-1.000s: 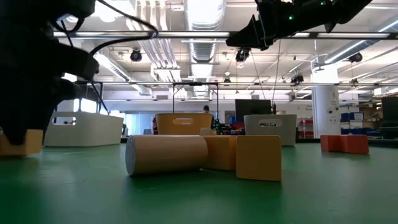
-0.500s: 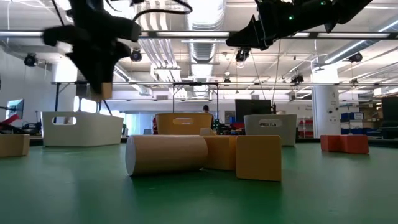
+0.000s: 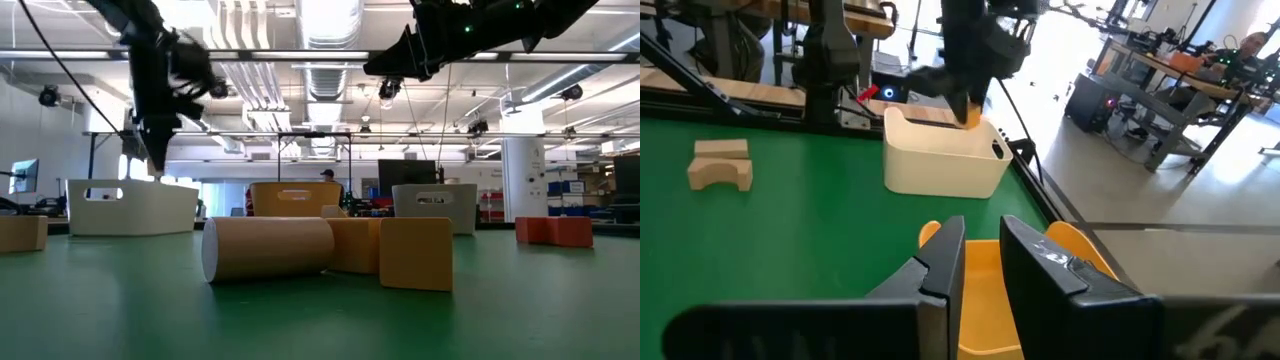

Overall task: Sort & place blocks by color
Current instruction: Put the yellow block into the white bin, then put the orange block into the light gray bin

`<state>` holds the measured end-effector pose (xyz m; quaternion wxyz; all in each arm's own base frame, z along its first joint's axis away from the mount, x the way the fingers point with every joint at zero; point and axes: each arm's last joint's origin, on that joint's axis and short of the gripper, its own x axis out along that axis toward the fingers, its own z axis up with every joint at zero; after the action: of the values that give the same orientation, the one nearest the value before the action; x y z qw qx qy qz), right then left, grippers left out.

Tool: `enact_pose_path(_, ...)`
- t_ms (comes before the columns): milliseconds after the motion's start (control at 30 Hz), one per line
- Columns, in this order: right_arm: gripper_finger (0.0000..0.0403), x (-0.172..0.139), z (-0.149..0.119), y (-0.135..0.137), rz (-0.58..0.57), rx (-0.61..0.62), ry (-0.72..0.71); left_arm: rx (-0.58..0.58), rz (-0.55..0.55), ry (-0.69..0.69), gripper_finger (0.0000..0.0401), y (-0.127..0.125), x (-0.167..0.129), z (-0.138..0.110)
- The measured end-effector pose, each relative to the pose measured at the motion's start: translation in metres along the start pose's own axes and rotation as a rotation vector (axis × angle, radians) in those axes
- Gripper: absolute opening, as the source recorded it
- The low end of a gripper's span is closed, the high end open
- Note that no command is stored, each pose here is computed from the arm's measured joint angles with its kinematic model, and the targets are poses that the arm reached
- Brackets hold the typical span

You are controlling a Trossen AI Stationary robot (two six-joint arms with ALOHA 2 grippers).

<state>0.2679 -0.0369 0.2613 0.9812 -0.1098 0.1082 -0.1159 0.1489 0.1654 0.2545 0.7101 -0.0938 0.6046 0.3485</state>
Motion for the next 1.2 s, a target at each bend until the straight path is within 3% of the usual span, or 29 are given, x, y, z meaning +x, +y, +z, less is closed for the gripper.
enact_pose_path(133,0.0057,0.000,-0.001,0.000,0.002,0.007,0.007,-0.100,-0.043,-0.003,0.0116,0.011,0.031,-0.009)
enact_pose_path(333,0.0057,0.000,-0.001,0.000,0.002,0.021,0.008,-0.107,-0.043,0.016,0.0121,0.006,0.062,-0.018)
enact_pose_path(567,0.0057,0.000,-0.001,0.000,0.003,0.022,0.008,-0.099,-0.005,0.048,0.0197,0.003,0.076,-0.021)
enact_pose_path(1000,0.0057,0.000,-0.002,0.000,0.005,0.052,0.019,-0.133,0.004,-0.015,0.0209,0.002,0.060,-0.023)
enact_pose_path(1200,0.0057,0.000,-0.007,0.010,0.044,0.168,0.069,-0.119,-0.006,-0.200,0.0209,-0.013,0.025,-0.022)
